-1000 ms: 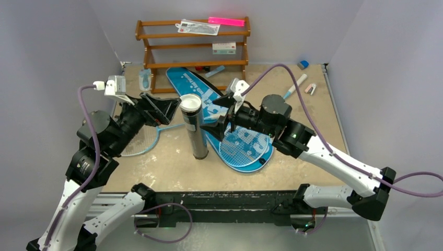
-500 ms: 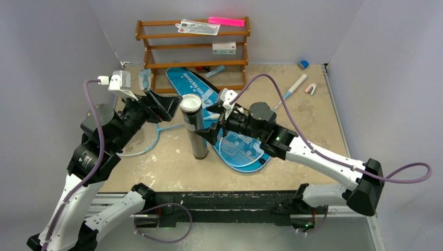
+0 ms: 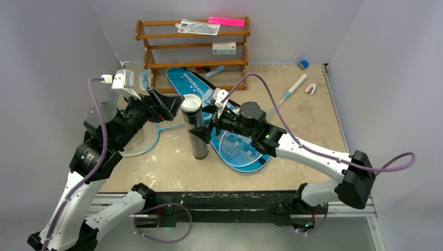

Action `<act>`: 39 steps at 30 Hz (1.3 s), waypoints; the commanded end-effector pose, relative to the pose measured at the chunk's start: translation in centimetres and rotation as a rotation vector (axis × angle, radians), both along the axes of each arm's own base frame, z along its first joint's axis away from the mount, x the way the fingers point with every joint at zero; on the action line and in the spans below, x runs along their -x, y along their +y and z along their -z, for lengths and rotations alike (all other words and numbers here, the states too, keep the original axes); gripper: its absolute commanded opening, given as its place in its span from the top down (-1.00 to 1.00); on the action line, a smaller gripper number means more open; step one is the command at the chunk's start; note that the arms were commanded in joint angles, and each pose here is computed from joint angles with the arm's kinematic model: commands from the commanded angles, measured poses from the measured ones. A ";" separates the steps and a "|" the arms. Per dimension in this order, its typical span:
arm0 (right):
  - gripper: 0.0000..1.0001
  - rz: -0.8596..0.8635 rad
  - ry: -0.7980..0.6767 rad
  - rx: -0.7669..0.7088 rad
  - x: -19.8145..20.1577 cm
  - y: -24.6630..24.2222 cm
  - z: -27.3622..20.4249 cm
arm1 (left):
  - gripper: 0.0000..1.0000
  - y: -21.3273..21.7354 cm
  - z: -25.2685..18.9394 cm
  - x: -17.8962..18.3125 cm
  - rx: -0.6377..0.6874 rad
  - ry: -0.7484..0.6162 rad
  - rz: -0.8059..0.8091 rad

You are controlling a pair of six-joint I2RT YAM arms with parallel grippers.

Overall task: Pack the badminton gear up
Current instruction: Close the lid on the shuttle tube.

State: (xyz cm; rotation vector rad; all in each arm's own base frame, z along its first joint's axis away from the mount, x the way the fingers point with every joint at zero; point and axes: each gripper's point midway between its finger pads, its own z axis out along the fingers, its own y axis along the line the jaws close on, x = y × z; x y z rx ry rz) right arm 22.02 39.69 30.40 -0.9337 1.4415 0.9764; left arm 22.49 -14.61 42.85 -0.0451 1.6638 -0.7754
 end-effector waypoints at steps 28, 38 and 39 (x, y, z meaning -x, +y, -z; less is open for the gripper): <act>-0.23 -0.030 -0.035 -0.101 -0.3 1.7 -4.3 | -0.69 -0.1 0.7 -0.3 -0.065 -0.011 0.010; -0.23 -0.049 -0.029 -0.093 -0.1 1.9 -4.3 | -0.66 -0.3 1.4 0.0 -0.080 0.005 0.032; -0.23 -0.051 -0.028 -0.092 0.0 1.9 -4.3 | -0.66 -0.3 1.6 0.0 -0.081 0.008 0.034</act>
